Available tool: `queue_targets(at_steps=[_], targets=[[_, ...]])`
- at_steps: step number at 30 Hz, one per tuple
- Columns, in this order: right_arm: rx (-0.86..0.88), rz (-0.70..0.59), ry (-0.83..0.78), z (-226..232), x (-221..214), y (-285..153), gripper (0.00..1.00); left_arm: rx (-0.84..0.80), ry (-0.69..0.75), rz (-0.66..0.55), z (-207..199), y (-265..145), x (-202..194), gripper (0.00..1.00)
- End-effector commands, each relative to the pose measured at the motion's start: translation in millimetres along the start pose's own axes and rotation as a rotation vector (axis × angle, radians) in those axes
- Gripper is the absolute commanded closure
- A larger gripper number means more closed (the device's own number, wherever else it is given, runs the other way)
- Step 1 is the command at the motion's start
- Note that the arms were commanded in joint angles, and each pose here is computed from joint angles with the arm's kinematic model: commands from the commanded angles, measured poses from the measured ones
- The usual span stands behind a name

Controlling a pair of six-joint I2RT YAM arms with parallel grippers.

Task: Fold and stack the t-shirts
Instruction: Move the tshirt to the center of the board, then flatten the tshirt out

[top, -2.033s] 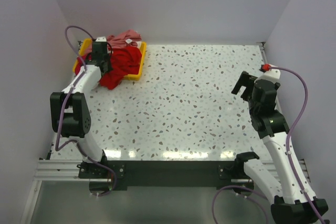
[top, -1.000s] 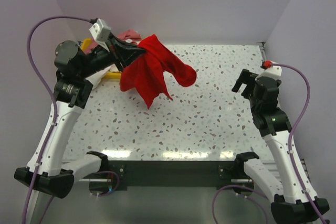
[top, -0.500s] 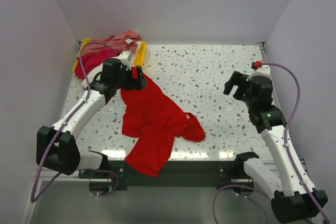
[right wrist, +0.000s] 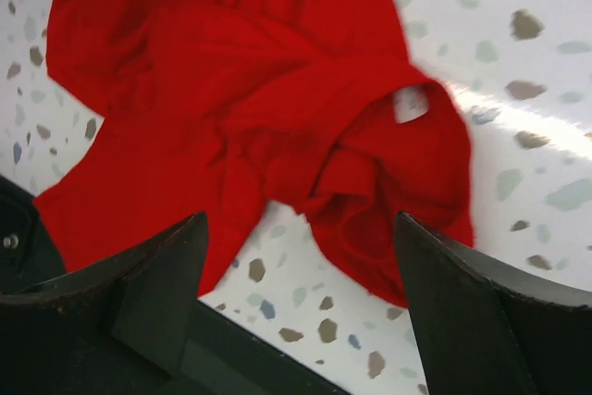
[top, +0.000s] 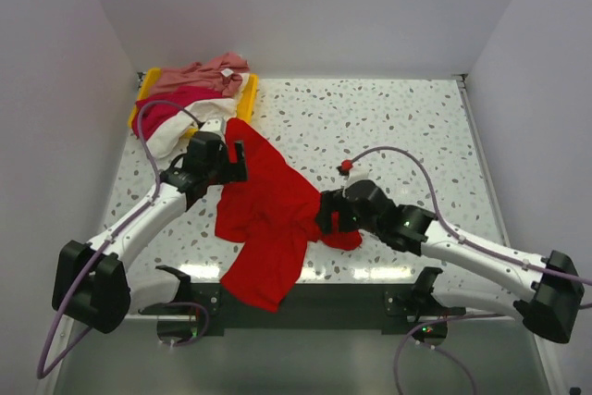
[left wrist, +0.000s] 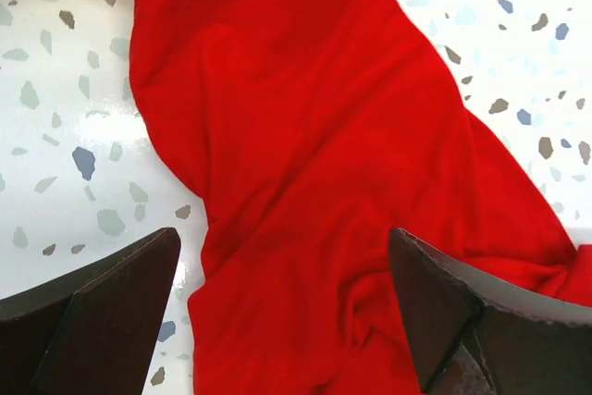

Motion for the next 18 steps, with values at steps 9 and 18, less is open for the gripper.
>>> queue_targets(at_steps=[9,18], targets=[[0.000,0.094,-0.058,71,-57,29,0.33,0.075,-0.043,-0.018,8,2,0,0.00],[-0.009,0.171,-0.076,89,-81,51,0.41,0.078,-0.032,-0.016,11,-3,-2,0.00]])
Point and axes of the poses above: each gripper's point midway between its finger pads, its own y axis out along the fingers, its own z axis along the line the jaws close on, x = y × z, the point moved 6 cm from there along -y, back along the fingers, and after that the axes turned 1 degree about y, right-handed, at the moved point
